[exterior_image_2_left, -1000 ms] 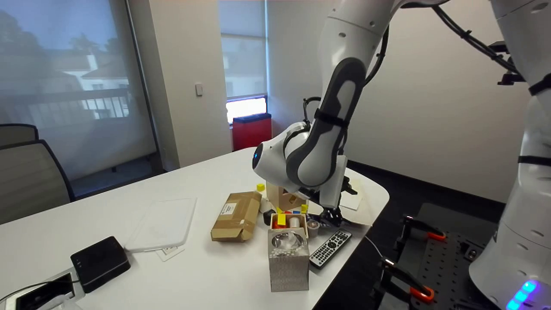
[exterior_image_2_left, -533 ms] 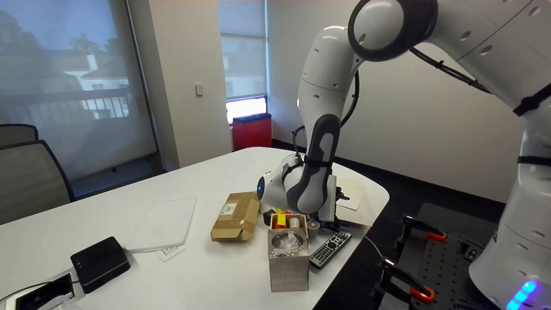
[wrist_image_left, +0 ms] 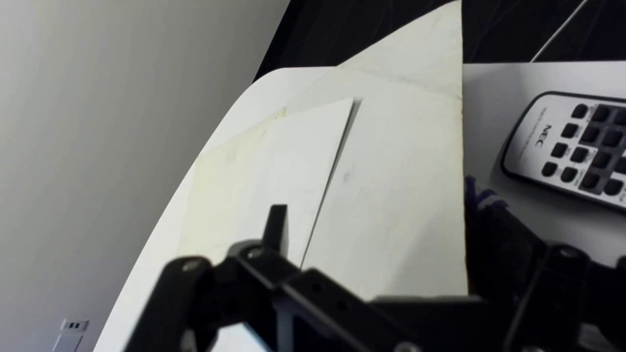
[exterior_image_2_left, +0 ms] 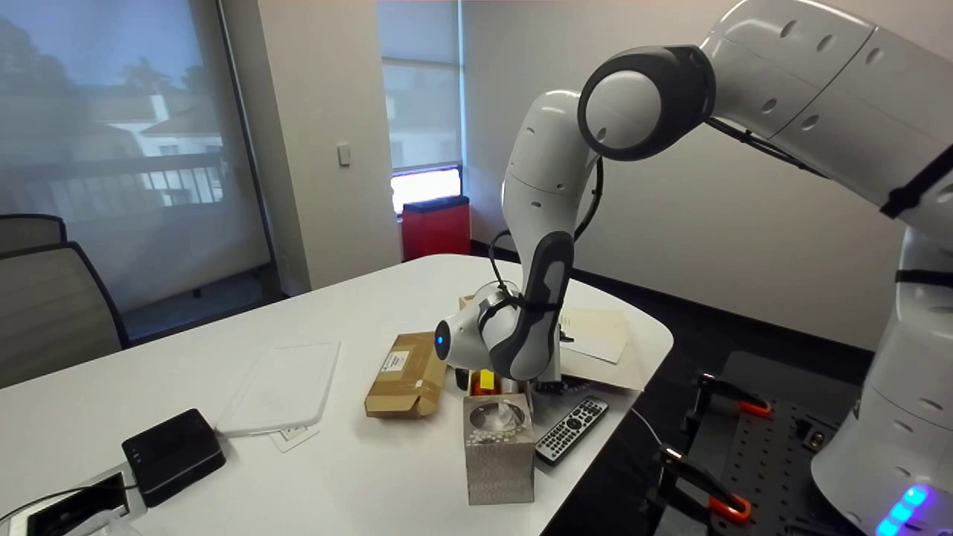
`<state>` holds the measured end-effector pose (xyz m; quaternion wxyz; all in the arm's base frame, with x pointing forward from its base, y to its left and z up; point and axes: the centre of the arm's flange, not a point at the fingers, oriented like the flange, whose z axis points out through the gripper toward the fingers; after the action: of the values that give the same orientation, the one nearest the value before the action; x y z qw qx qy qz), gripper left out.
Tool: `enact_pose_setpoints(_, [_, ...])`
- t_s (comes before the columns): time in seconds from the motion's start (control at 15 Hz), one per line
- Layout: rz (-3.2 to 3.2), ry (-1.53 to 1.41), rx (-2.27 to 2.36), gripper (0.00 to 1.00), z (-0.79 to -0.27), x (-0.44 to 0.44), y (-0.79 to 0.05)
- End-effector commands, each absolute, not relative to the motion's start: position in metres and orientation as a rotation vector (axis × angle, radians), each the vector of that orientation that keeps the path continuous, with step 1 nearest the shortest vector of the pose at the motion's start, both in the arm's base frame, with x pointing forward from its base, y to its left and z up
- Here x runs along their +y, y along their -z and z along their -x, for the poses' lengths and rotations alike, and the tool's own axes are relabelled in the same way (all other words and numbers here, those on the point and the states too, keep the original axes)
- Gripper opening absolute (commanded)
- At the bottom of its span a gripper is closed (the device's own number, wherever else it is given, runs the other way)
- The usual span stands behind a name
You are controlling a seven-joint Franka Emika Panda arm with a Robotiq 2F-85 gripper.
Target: Close the book and slightly open the box
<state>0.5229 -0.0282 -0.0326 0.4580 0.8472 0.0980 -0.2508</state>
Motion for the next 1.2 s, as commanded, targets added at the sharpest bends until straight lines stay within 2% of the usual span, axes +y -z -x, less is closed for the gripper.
enact_pose_setpoints(0.0, [-2.081, 0.599, 0.278, 1.0, -0.533, -0.034, 0.03])
enact_pose_setpoints(0.53, [-2.054, 0.564, 0.236, 1.0, -0.541, -0.051, 0.009])
enact_pose_setpoints(1.13, [-2.112, 0.478, 0.095, 1.0, -0.552, -0.09, -0.062])
